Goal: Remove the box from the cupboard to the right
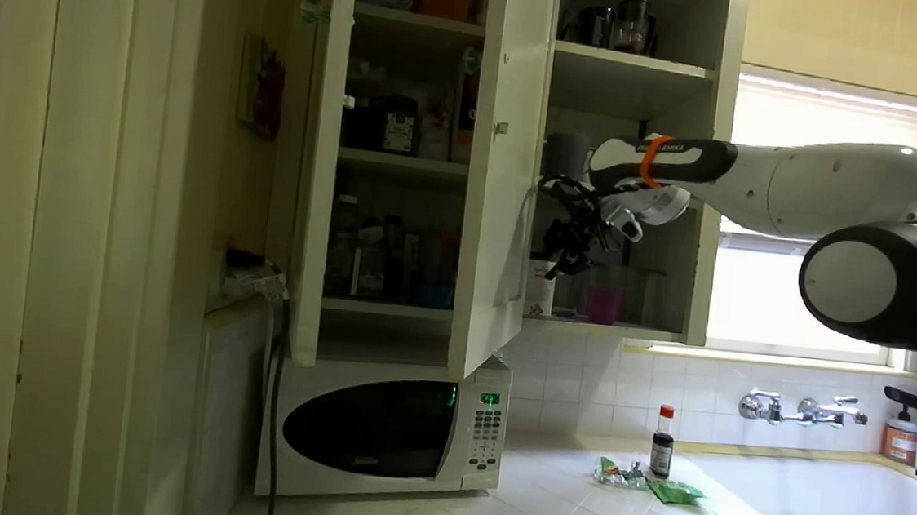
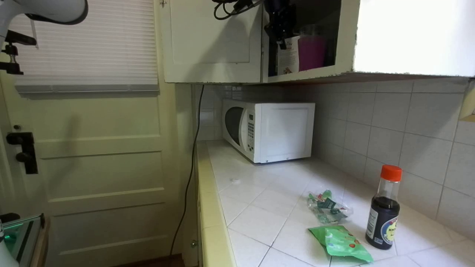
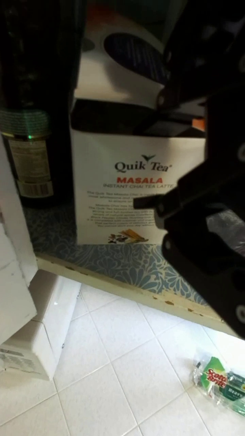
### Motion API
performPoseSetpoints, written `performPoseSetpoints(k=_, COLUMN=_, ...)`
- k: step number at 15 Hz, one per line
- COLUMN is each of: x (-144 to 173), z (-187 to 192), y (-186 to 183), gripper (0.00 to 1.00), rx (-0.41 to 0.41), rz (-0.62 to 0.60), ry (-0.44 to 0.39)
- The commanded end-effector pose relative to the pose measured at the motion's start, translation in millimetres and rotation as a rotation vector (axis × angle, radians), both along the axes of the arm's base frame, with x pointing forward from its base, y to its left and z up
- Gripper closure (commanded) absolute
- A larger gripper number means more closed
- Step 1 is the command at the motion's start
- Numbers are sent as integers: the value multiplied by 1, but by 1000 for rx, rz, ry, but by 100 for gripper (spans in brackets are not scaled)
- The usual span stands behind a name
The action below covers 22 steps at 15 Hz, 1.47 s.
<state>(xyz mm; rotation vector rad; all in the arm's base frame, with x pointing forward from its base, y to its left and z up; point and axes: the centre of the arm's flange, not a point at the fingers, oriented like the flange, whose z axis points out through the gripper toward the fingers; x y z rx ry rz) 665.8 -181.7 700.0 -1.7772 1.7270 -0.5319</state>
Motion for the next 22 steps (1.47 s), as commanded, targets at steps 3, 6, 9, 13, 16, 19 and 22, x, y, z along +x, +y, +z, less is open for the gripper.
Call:
performPoseSetpoints(k=3, x=13, z=1, y=-3, gripper=99, rx=-26, rz=28, ry=51)
performPoseSetpoints(k=6, x=11, z=4, y=-2, gripper=97, rx=-29, rz=50, ry=66)
performPoseSetpoints(k=9, x=9, z=6, y=-1, gripper=100, rx=-30, rz=68, ry=85)
performPoseSetpoints(k=13, x=4, z=12, y=5, gripper=99, rx=-33, rz=89, ry=95)
performPoseSetpoints(k=16, x=-1, z=20, y=14, gripper=99, rx=-45, rz=77, ry=103)
performPoseSetpoints(k=19, x=-6, z=27, y=23, gripper=99, rx=-65, rz=94, ry=106)
performPoseSetpoints(k=22, x=-14, z=37, y=38, gripper=99, rx=-82, rz=118, ry=102)
